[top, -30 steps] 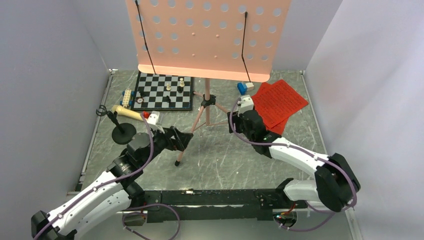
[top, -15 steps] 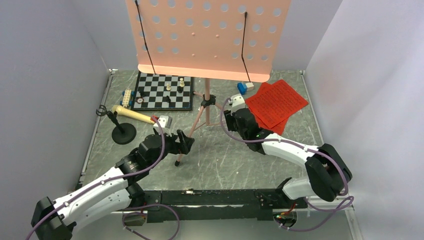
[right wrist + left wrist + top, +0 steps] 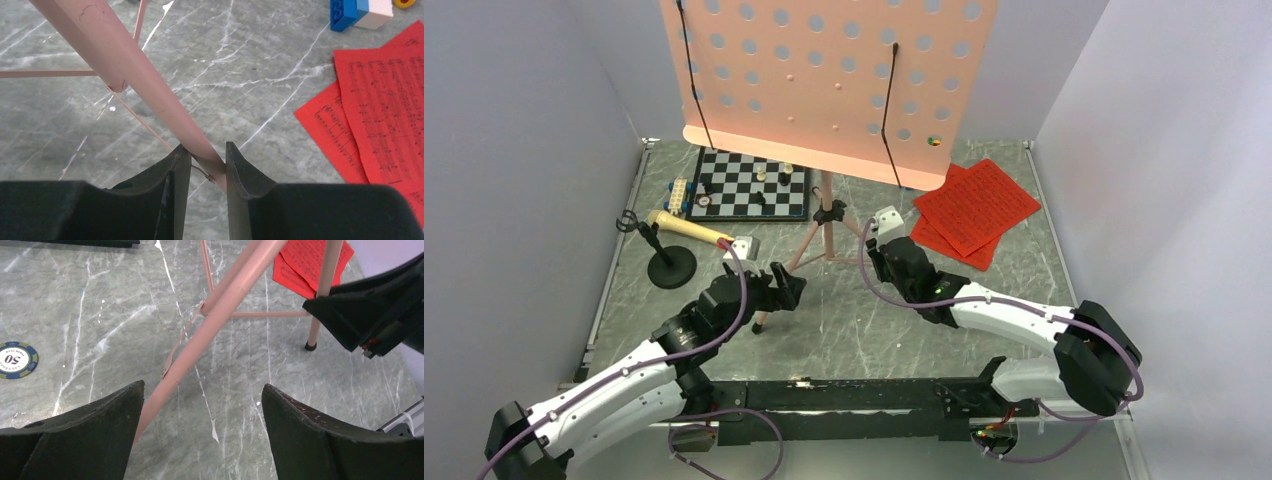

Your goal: Pack up the instrument practice props

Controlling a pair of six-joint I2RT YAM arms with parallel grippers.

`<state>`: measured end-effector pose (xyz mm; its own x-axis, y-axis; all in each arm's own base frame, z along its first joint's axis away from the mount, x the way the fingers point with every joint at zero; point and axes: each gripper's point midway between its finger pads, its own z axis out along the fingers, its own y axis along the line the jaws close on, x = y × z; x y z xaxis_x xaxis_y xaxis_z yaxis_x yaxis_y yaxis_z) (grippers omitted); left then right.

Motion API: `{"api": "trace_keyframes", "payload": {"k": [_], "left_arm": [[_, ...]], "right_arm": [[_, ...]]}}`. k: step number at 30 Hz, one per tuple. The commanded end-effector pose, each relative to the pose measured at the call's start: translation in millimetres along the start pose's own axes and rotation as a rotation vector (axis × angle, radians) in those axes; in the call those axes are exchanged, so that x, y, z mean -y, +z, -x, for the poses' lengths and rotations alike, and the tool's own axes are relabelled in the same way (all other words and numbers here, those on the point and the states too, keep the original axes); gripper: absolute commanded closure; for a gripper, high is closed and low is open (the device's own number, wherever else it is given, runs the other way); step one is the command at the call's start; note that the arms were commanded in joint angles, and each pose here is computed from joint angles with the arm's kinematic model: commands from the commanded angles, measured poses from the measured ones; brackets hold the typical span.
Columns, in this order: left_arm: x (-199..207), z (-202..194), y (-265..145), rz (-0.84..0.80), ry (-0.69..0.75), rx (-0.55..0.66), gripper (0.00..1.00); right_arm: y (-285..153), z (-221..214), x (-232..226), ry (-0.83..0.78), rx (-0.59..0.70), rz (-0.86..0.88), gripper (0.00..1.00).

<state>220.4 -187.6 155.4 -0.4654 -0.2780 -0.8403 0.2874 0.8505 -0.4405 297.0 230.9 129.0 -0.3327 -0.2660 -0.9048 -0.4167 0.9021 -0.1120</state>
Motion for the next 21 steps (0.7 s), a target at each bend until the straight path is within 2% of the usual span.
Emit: {"api": "trace_keyframes", "payload": {"k": [1,7,13,21], "left_arm": [[3.5,18.7,-6.2,-0.013,-0.037,0.083,0.09],[17.4,48.1,-11.8,-0.077,-0.045,0.199,0.06],[44.4,86.8,-16.5,-0.192,-0.029,0.353,0.03],[87.2,138.9,-31.3,-0.396,0.058,0.636,0.03]], "right_arm": [[-18.2,4.8,-12.7,0.116,0.012,0.012,0.86],[-31.6,-16.3,-7.9,0.175,-0.046,-0.075,1.00],[-44.5,-35.9,-11.2,0.275,-0.128,-0.147,1.00],[-52.3,-42.9,-37.1,0.442,-0.210,-0.121,1.00]]}}
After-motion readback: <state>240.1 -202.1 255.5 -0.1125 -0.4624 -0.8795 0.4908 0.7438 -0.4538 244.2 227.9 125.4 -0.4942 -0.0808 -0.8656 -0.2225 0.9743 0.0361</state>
